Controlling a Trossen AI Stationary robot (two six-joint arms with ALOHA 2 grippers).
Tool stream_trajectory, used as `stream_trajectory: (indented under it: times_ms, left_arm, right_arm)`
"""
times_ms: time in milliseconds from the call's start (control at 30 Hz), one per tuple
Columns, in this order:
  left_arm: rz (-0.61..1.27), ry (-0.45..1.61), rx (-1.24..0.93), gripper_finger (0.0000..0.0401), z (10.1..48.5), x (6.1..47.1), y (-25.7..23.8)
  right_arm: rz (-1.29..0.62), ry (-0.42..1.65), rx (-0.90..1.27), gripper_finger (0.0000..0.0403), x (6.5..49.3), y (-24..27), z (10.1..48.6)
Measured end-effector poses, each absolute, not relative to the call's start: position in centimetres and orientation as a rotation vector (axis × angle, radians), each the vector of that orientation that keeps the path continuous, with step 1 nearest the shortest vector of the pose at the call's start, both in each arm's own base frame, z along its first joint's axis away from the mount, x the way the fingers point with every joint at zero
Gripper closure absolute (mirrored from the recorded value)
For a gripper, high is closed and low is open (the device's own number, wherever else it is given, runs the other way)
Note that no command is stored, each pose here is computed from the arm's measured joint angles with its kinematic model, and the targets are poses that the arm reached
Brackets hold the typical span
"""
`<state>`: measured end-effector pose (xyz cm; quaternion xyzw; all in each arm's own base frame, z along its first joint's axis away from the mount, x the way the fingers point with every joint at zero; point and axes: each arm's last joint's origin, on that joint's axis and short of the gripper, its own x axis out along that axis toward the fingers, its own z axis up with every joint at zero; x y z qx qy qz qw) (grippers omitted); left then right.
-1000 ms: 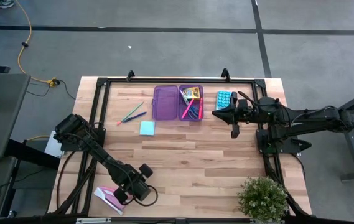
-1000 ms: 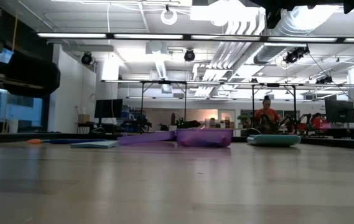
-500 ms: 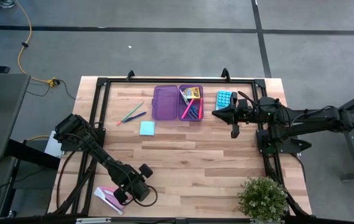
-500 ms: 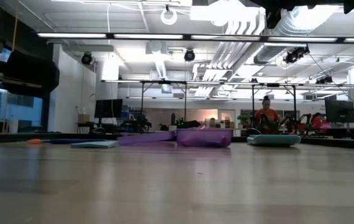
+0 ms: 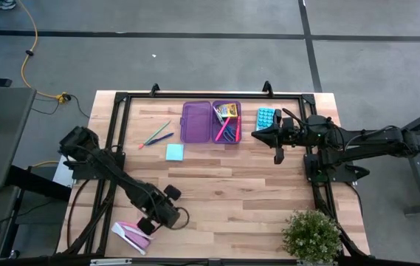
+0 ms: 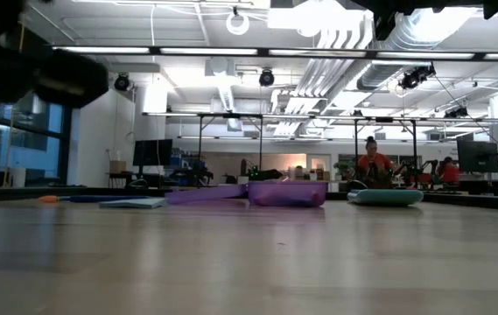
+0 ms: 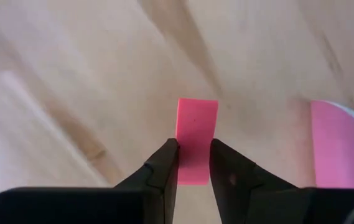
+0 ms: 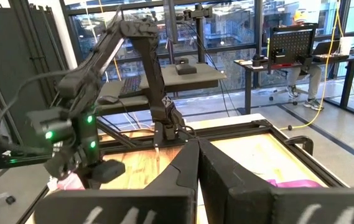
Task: Pack school essentials
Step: Put the pink eraser into the purple supply box
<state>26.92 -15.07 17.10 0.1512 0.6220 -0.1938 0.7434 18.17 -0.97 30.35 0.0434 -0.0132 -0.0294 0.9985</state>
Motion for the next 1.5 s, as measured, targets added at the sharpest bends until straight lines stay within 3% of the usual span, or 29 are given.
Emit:
stream_trajectory:
  times_ms: [200, 367, 567, 833, 967, 1300, 1500]
  left_arm:
    - [-0.316, 1.296, 0.224, 0.0328, 21.4, 26.6, -11.0]
    - [-0.139, 1.117, 0.097, 0.0327, 26.4, 25.4, -6.3]
    - [0.126, 0.729, -0.052, 0.0327, 33.5, 22.8, -1.2]
    - [0.256, 0.197, -0.136, 0.0327, 40.1, 18.6, 1.9]
    - [0.263, 0.088, -0.141, 0.0327, 40.3, 17.8, 2.2]
    - [0.167, -0.064, -0.277, 0.0327, 34.5, 19.5, 2.1]
    - [0.173, -0.089, -0.265, 0.0327, 34.4, 20.0, 2.2]
  right_arm:
    - [-0.059, -0.020, 0.087, 0.0403, 18.2, -1.0, 30.3]
    - [-0.059, -0.008, 0.088, 0.0403, 18.2, -1.0, 30.2]
    - [-0.060, -0.004, 0.089, 0.0403, 18.2, -1.0, 30.1]
    - [-0.060, 0.003, 0.105, 0.0403, 18.2, -1.0, 30.1]
    - [-0.060, 0.003, 0.108, 0.0403, 18.2, -1.0, 30.1]
    - [-0.060, 0.003, 0.107, 0.0403, 18.2, -1.0, 30.1]
    - [-0.060, 0.002, 0.107, 0.0403, 18.2, -1.0, 30.1]
